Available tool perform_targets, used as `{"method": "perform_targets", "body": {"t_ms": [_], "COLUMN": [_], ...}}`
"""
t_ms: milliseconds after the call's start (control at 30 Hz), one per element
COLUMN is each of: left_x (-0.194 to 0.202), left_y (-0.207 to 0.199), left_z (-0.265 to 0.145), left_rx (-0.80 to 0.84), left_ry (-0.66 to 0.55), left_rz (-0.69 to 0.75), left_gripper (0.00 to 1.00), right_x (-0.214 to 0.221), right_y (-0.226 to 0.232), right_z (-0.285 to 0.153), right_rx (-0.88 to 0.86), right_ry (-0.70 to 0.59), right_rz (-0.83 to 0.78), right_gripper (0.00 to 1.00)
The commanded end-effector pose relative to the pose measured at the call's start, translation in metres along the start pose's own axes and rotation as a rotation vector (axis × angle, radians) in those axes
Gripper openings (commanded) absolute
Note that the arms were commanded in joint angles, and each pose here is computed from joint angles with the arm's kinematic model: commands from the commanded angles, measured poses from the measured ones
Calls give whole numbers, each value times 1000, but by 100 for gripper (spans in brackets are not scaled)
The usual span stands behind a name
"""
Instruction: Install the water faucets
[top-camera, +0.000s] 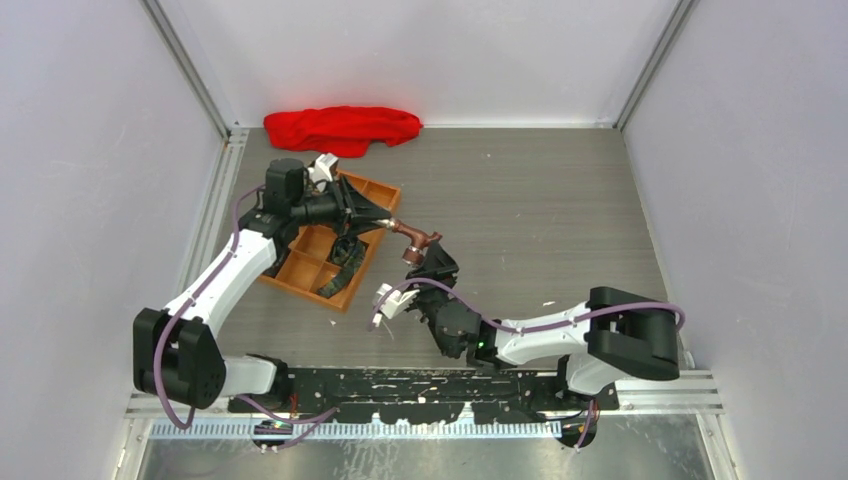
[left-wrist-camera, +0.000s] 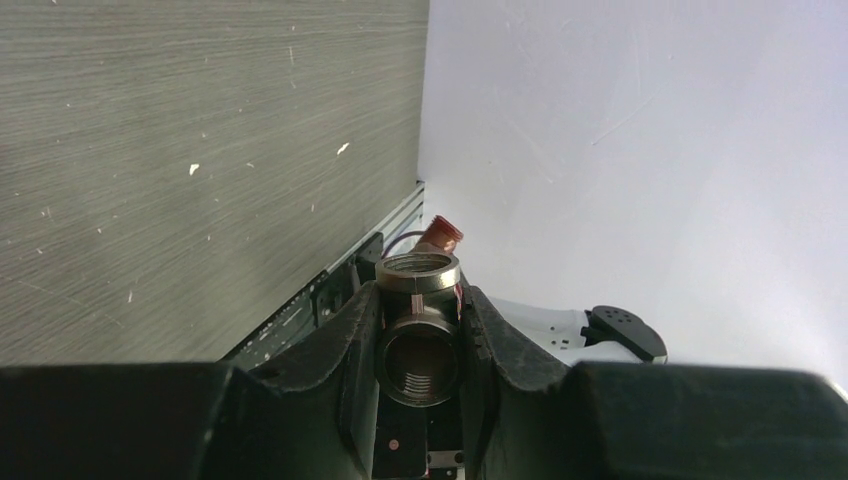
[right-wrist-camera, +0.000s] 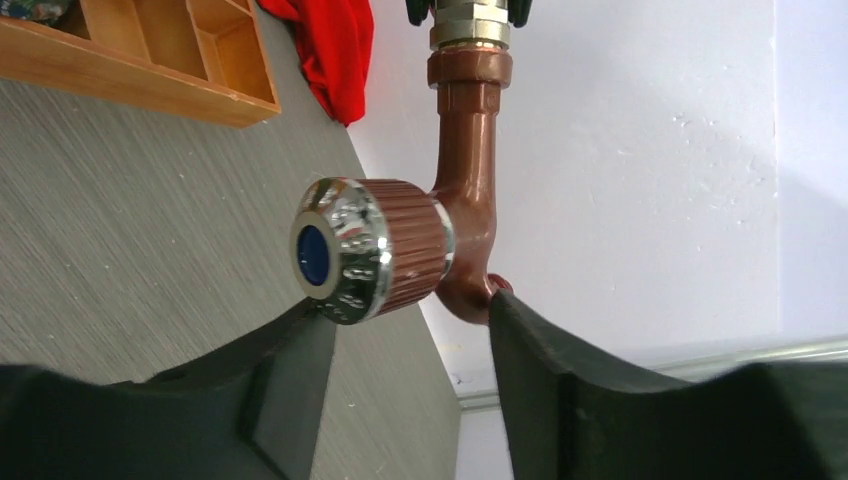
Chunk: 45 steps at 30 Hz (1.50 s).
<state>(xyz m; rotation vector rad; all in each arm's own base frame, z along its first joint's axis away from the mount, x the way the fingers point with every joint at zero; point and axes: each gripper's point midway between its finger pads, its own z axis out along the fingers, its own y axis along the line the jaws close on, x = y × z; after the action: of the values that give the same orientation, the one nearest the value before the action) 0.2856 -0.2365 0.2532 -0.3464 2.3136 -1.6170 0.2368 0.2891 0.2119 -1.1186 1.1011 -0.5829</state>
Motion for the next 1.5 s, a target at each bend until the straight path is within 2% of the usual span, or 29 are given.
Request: {"method": "perform_targets", "body": {"t_ms": [0, 167, 267, 533, 767, 967, 1033, 1100, 1200, 1300, 1467], "left_x": [0, 1, 2, 5, 7, 10, 10, 10, 10, 11, 12], "left_y": [-19, -17, -16, -13, -14, -12, -12, -12, -13, -15, -18], "left_z": [-4, -3, -3, -2, -3, -4, -4, -4, -4, -5, -6], "left_rx": [65, 67, 69, 71, 84, 78, 78, 79, 84, 87, 93], "left_ry": [10, 17, 21, 41, 58, 70, 69, 70, 72, 73, 74], "left_rz": [61, 56, 58, 64, 81, 87, 87, 89, 93, 96, 104], "left_gripper": [0, 0, 0, 0, 0, 0, 0, 0, 0, 0, 0], "right_x": [-10, -15, -19, -54, -50, -59, -59, -57, -54, -53, -40], "right_y": [-33, -42, -47, -54, -65, -73, -72, -69, -65, -67, -70], "right_z": [1, 2, 1, -7, 4, 5, 5, 6, 10, 16, 31], "right_rx": [139, 166, 152, -118, -244, -294, -302, -295, -302, -302, -273], "right_ry": [-12, -32, -54, -207, -208, -255, -258, -253, -240, -246, -217], "right_rz": [90, 130, 215, 655, 932, 994, 982, 964, 958, 982, 1036], "right_gripper": [56, 35, 28, 25, 28, 34, 41, 56, 65, 66, 63]}}
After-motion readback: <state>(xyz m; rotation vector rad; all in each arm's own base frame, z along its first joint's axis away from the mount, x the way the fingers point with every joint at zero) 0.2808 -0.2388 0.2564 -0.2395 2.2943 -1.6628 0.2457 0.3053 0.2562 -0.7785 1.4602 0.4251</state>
